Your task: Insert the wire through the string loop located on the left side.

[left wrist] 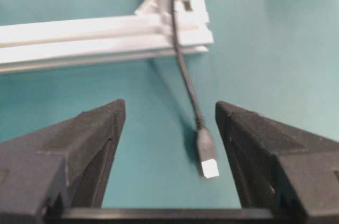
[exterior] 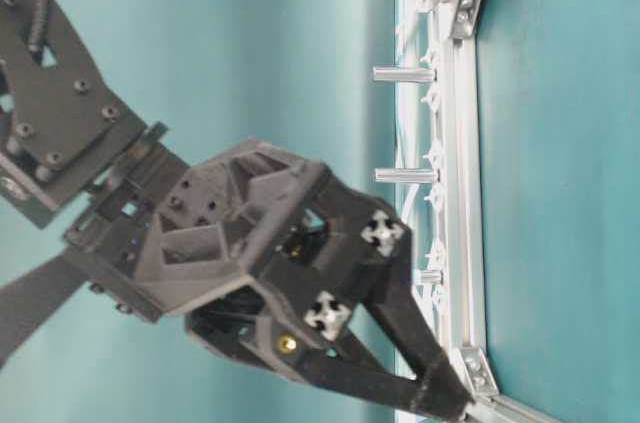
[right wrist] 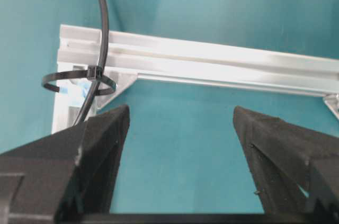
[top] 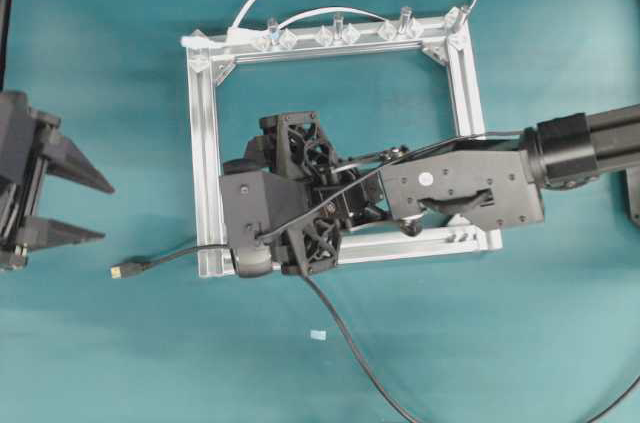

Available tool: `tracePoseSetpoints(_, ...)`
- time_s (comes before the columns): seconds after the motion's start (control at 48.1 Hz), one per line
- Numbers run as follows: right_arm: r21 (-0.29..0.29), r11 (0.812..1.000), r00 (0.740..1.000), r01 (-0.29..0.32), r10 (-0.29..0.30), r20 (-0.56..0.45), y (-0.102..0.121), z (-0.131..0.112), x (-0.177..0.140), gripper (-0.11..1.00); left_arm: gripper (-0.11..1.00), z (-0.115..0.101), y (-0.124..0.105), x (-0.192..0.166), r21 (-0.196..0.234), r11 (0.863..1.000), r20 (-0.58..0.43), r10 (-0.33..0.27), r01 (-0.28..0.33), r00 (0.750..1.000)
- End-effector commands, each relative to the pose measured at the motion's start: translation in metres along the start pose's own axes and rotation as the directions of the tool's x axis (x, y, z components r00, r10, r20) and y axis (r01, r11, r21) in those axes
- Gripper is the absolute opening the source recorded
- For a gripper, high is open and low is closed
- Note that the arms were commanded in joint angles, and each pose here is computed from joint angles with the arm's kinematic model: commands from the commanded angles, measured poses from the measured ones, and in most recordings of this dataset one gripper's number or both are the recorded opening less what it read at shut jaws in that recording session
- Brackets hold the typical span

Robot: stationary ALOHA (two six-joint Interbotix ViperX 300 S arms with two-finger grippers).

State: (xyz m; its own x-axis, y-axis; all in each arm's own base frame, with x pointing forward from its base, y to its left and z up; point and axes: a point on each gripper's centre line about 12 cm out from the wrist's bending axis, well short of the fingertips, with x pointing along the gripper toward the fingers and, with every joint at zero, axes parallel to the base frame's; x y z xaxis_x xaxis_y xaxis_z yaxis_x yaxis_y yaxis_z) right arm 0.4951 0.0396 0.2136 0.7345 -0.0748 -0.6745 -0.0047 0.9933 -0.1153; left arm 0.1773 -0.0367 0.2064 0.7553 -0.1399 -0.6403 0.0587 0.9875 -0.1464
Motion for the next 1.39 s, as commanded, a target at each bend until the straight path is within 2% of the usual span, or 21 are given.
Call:
tracePoseSetpoints(0.0,0.007,1.0,0.998,0.001,-0.001,0.064,-0.004,0.019,-0.022,0.83,0.71,0.013,0.003,-0.006,0.013,1.0,0.051,0.013,-0.014,0.999)
tracePoseSetpoints(0.125,0.011,1.0,0.997,0.004,-0.004,0.072,-0.005,0.023,-0.028,0.83,0.71,0.016,0.008,-0.012,0.047,0.998,0.084,0.032,-0.036,0.996)
tracePoseSetpoints(0.249,0.016,1.0,0.998,0.013,-0.013,0.063,-0.007,0.024,-0.034,0.83,0.71,0.018,0.013,-0.017,0.064,0.996,0.113,0.054,-0.062,0.992)
tracePoseSetpoints(0.436,0.025,0.999,1.0,0.026,-0.026,0.017,-0.01,0.013,-0.035,0.83,0.71,0.015,0.02,-0.025,0.056,0.995,0.151,0.079,-0.088,0.985)
tracePoseSetpoints(0.665,0.128,0.992,0.998,0.003,-0.011,0.063,-0.016,0.005,-0.045,0.83,0.71,0.01,0.022,-0.031,0.047,0.995,0.182,0.082,-0.092,0.98)
tracePoseSetpoints(0.831,0.222,0.974,0.988,-0.052,0.018,0.154,-0.023,-0.001,-0.055,0.83,0.71,0.005,0.022,-0.029,0.042,0.995,0.176,0.083,-0.091,0.981)
tracePoseSetpoints(1.059,0.3,0.942,0.964,-0.147,0.069,0.256,-0.023,-0.015,-0.057,0.83,0.71,0.005,0.022,-0.029,0.039,0.995,0.183,0.081,-0.09,0.98)
tracePoseSetpoints(1.225,0.333,0.915,0.94,-0.227,0.117,0.32,-0.02,-0.031,-0.053,0.83,0.71,0.006,0.022,-0.029,0.036,0.995,0.189,0.079,-0.088,0.979)
tracePoseSetpoints(1.371,0.323,0.905,0.92,-0.277,0.152,0.362,-0.016,-0.045,-0.051,0.82,0.71,0.003,0.022,-0.028,0.039,0.995,0.181,0.079,-0.087,0.98)
